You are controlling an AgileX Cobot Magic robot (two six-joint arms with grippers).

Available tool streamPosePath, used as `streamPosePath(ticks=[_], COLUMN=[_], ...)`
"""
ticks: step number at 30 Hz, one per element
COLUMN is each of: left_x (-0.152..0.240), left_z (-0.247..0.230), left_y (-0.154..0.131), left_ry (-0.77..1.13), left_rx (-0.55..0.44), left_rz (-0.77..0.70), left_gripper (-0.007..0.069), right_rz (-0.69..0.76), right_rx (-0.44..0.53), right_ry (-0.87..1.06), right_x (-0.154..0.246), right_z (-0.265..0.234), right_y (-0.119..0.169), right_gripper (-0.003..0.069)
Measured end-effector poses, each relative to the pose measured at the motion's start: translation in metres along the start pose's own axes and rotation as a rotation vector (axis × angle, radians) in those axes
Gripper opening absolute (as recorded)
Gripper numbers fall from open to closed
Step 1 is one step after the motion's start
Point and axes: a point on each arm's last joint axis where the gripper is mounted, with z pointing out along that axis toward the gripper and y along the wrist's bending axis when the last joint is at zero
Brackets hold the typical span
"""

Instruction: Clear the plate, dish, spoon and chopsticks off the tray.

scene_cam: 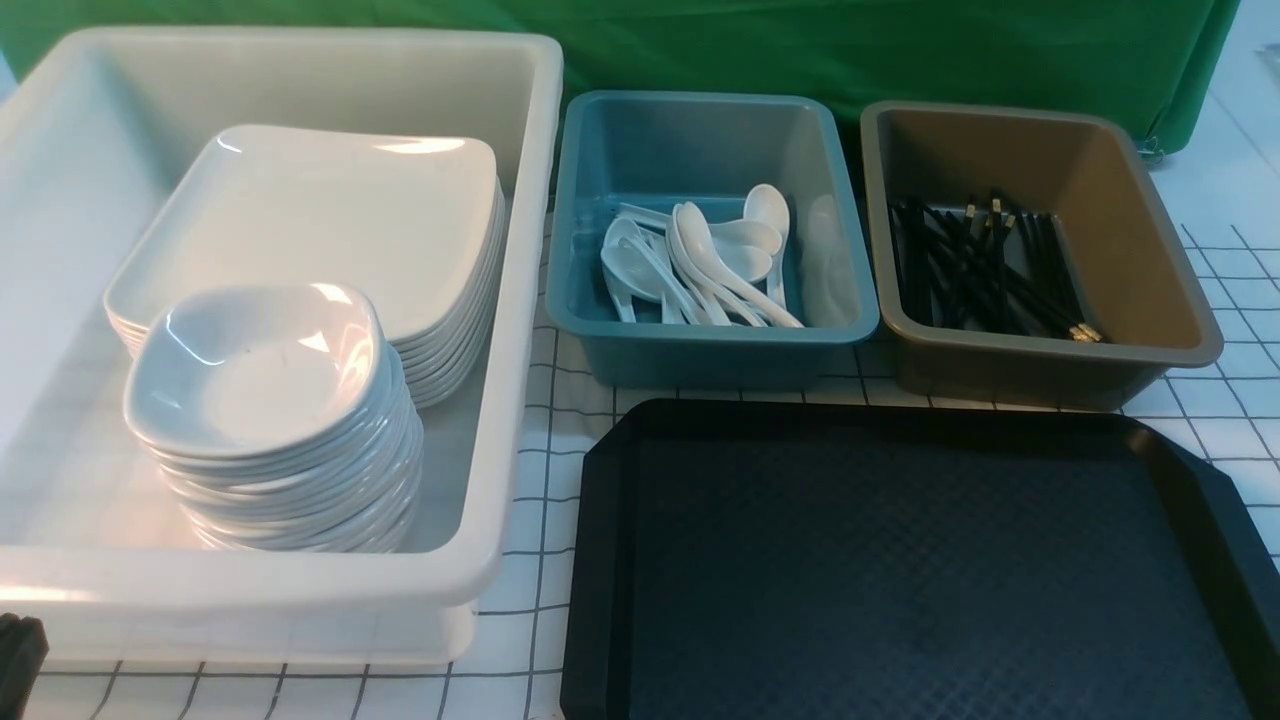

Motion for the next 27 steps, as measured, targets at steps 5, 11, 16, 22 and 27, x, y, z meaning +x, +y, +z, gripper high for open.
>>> streamPosePath(ticks=[5,11,16,22,27], left_x=[0.0000,0.0001,0.0001,0.0001,0.0001], left_z=[0.0000,0.0000,0.0000,0.0000,0.0000], left_y=[0.0000,0.0000,0.0000,0.0000,0.0000], left_ry=[0.000,0.001,0.001,0.001,0.001], left_rx=[0.000,0.000,0.000,0.000,0.000], left_rz=[0.000,0.000,0.000,0.000,0.000], left_gripper=[-0.0002,-0.0002,-0.0002,-0.0002,-0.0002], right_rz=[0.000,0.000,0.000,0.079,0.101], right_rx=[0.000,0.000,0.000,-0.003,-0.006], right_ry=[0.000,0.000,0.000,0.008,0.014], right_x=[0.0000,0.0000,0.0000,0.0008,0.0013], right_z=[0.0000,0.0000,0.0000,0.0000,0.0000], right_y=[0.0000,0.0000,0.0000,0.0003,0.0006], right_gripper=[0.0240,0.0240,0.0240,0.0240,0.0240])
